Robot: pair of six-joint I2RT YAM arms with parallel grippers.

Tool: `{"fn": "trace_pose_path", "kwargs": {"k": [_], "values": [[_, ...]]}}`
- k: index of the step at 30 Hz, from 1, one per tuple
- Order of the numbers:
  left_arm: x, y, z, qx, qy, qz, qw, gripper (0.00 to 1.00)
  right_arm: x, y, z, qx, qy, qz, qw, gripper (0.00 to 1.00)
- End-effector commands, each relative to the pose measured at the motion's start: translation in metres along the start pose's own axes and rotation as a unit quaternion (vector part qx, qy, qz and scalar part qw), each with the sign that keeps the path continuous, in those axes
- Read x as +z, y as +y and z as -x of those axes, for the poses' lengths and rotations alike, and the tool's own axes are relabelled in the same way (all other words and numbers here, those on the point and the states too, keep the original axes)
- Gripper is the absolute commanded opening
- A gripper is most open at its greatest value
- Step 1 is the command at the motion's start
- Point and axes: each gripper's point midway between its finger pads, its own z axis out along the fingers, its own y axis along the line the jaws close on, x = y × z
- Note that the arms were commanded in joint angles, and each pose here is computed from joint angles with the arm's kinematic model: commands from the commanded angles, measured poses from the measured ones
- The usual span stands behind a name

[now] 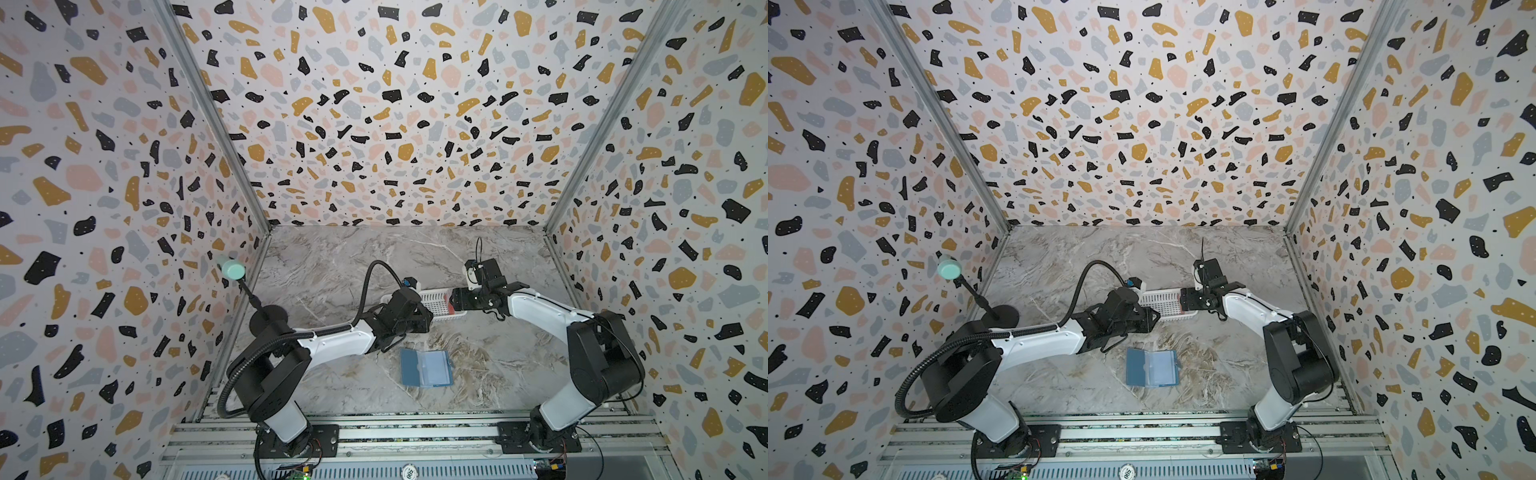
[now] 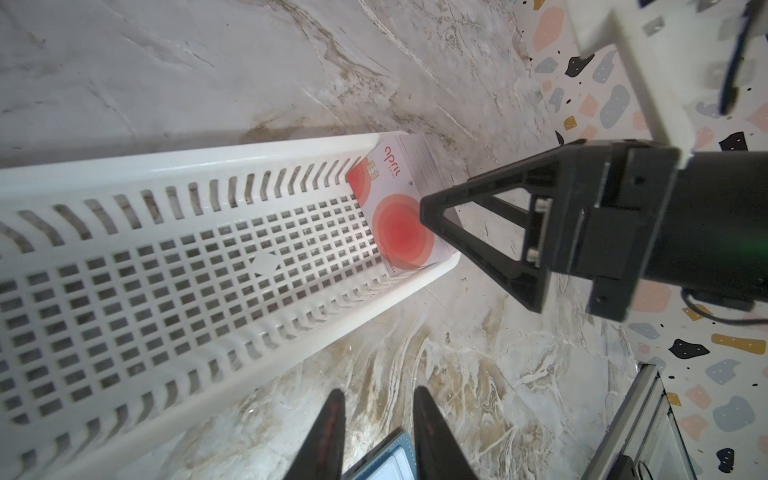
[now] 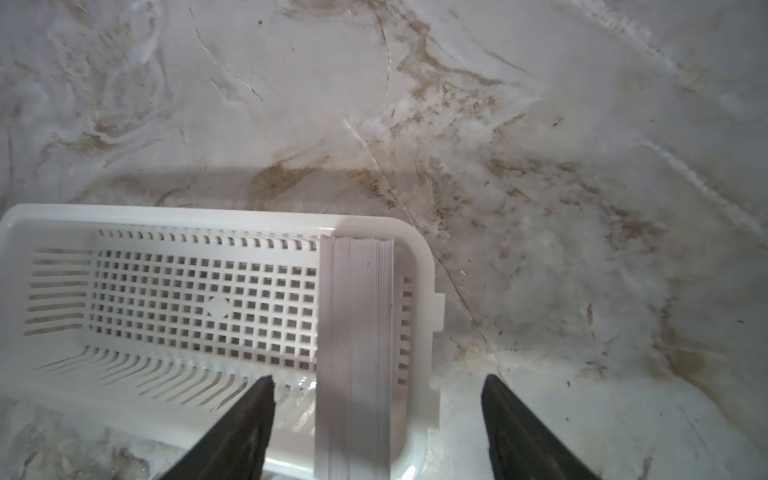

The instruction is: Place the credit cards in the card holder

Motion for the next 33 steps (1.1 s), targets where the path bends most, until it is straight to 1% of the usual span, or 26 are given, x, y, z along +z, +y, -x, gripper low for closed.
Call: {"fn": "trace_pose_path", "kwargs": {"k": [1, 5, 8, 17, 27, 33], "values": [[-0.009, -0.01, 0.011, 0.019, -0.01, -0.015, 1.0, 0.31, 0.001, 0.008, 0.014, -0.018, -0.005, 0.018, 1.0, 0.78], [-0.016, -0.01, 0.011, 0.021, -0.013, -0.016, 1.0, 0.31, 0.012, 0.007, 0.011, -0.018, 0.004, 0.02, 1.0, 0.75], [-0.021, -0.008, 0.012, 0.019, -0.018, -0.016, 1.0, 0.31, 0.017, 0.008, 0.01, -0.015, 0.008, 0.022, 1.0, 0.68], [-0.029, -0.005, 0.01, 0.016, -0.023, -0.015, 0.999, 0.31, 0.026, 0.009, 0.005, -0.01, 0.016, 0.022, 1.0, 0.57], [-0.033, 0.005, 0.01, 0.015, -0.025, -0.003, 1.0, 0.31, 0.023, 0.027, -0.008, -0.025, 0.016, 0.013, 0.999, 0.53], [-0.032, 0.016, 0.008, 0.013, -0.021, 0.009, 1.0, 0.3, 0.017, 0.046, -0.02, -0.033, 0.013, 0.024, 0.999, 0.52]]}}
